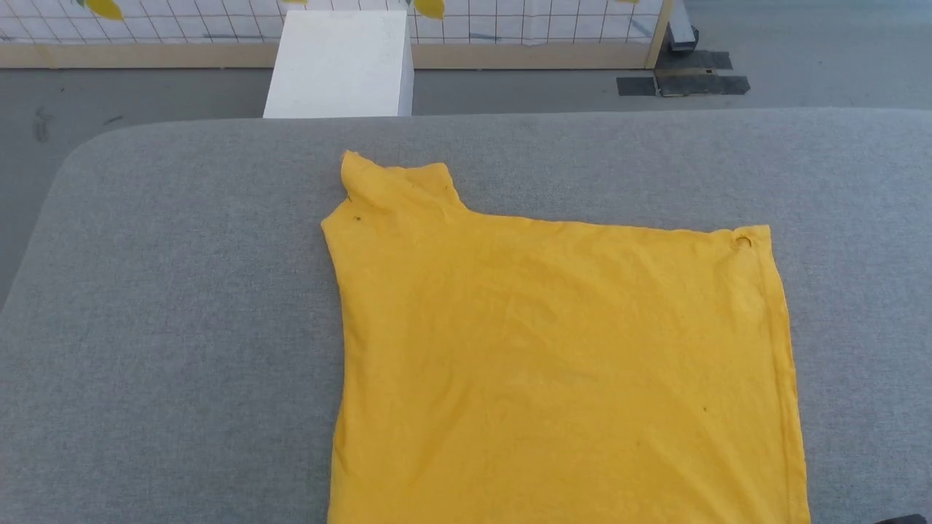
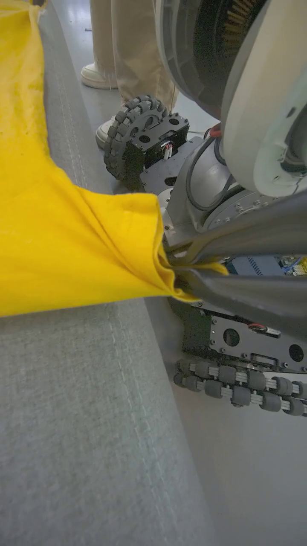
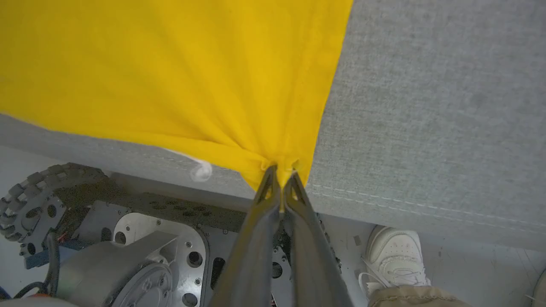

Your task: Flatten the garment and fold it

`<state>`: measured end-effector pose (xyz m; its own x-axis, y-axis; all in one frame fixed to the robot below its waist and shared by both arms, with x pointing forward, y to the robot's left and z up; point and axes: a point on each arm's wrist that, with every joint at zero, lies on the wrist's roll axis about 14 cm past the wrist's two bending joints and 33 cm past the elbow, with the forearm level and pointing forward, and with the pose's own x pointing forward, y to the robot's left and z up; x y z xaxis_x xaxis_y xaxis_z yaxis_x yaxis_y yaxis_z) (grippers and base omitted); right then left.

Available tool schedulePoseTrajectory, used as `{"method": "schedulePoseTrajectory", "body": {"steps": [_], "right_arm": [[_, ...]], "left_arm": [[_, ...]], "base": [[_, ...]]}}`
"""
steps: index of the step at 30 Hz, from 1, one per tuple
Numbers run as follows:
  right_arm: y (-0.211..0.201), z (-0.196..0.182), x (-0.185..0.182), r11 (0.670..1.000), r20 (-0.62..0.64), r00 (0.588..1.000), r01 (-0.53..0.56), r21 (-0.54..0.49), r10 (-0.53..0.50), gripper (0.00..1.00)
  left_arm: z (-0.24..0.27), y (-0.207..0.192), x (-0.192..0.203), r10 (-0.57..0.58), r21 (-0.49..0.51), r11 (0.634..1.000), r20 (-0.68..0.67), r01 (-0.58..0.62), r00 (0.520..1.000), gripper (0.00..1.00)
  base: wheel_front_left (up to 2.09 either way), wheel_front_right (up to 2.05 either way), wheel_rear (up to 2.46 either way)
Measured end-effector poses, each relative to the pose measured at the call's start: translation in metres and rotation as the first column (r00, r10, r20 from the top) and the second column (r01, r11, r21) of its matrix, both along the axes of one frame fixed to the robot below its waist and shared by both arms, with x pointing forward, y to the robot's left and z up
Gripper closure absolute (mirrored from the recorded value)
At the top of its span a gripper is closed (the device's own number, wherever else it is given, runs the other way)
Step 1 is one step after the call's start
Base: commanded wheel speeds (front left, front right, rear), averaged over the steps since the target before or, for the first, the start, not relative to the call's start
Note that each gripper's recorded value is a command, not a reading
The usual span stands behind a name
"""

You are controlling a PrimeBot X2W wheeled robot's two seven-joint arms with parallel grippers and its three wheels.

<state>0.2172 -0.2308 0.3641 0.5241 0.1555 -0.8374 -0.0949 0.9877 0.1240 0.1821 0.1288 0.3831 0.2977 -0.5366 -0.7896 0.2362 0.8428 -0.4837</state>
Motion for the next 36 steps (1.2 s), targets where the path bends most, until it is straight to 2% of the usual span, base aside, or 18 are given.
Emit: {"method": "schedulePoseTrajectory", "body": {"steps": [6, 15, 22, 29, 32, 36], "right_arm": [[0.001, 0.013, 0.005, 1.000, 0.038, 0.999, 0.011, 0.007, -0.011, 1.00], [0.003, 0.043, 0.035, 1.000, 0.214, 0.977, 0.002, -0.005, -0.001, 1.00], [-0.001, 0.082, 0.094, 0.998, 0.408, 0.912, -0.030, -0.062, 0.053, 1.00], [0.002, 0.103, 0.152, 0.989, 0.500, 0.856, -0.081, -0.123, 0.133, 1.00], [-0.001, 0.102, 0.171, 0.987, 0.512, 0.847, -0.082, -0.142, 0.144, 1.00], [-0.004, 0.089, 0.189, 0.983, 0.497, 0.853, -0.087, -0.162, 0.158, 1.00]], "left_arm": [[0.009, 0.005, -0.001, 0.025, 0.010, 1.000, 0.014, -0.025, 1.000, 1.00], [0.040, 0.009, 0.043, 0.065, 0.002, 0.998, 0.258, -0.068, 0.964, 1.00], [0.083, 0.004, 0.118, 0.019, -0.005, 1.000, 0.557, -0.020, 0.830, 1.00], [0.105, 0.007, 0.188, -0.021, 0.028, 1.000, 0.718, 0.001, 0.696, 1.00], [0.105, 0.008, 0.212, -0.029, 0.043, 0.999, 0.753, -0.004, 0.657, 1.00], [0.097, 0.009, 0.237, -0.008, 0.029, 0.999, 0.773, -0.022, 0.634, 1.00]], "base": [[0.00, 0.00, 0.00], [0.00, 0.00, 0.00], [0.00, 0.00, 0.00], [0.00, 0.00, 0.00], [0.00, 0.00, 0.00], [0.00, 0.00, 0.00]]}}
